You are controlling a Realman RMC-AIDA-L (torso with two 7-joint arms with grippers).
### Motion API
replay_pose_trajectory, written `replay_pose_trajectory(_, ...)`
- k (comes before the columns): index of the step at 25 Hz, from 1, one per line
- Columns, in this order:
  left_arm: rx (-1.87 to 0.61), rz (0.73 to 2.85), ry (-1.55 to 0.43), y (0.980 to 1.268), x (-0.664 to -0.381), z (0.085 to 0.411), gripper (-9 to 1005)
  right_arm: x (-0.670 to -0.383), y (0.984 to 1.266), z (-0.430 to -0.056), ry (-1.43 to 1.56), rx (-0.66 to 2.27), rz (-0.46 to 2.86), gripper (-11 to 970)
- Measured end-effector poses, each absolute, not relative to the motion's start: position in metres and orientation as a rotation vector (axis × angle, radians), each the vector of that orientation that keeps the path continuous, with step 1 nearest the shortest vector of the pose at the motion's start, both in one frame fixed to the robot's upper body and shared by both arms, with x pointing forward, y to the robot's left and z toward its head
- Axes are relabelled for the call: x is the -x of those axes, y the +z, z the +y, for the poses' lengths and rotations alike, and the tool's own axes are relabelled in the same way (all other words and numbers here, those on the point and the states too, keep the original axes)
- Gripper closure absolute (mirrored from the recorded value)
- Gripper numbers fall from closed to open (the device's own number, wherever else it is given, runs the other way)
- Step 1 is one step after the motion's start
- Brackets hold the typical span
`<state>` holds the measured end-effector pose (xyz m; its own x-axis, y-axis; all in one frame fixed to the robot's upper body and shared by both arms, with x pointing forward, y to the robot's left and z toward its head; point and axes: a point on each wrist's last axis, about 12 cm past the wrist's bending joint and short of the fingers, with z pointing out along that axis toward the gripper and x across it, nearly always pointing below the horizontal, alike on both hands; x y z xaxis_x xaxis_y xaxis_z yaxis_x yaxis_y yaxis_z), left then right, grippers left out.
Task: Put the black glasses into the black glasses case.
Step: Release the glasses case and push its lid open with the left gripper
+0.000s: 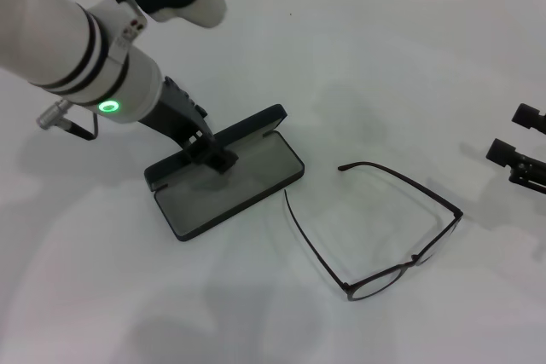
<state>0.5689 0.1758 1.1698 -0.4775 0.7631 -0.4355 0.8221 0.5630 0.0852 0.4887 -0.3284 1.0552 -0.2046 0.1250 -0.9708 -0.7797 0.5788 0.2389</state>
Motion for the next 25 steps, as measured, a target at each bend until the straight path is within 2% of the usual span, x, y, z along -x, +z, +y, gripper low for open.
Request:
replay_pose_trajectory(2,-1.302,2.373,-0.177,1.167,-0.568,0.173,210,-0.488,1.055,-0.329,0.908,0.564,1.565,91)
replay_pose_trajectory(8,-1.326,2.381,-0.201,1.163,-0.564,0.168,306,-0.486,1.058,-0.327,0.928,0.563,1.538,91)
replay_pose_trajectory(13,-1.325,2.360,-0.197,1.162,-0.563,0.166,541,-0.483,1.058,-0.326,0.936,0.556,1.526,90)
replay_pose_trajectory(25,-1.340,2.266,-0.108,1.169,-0.563,0.159,708,-0.469,1.056,-0.333,0.919,0.498,1.490,90)
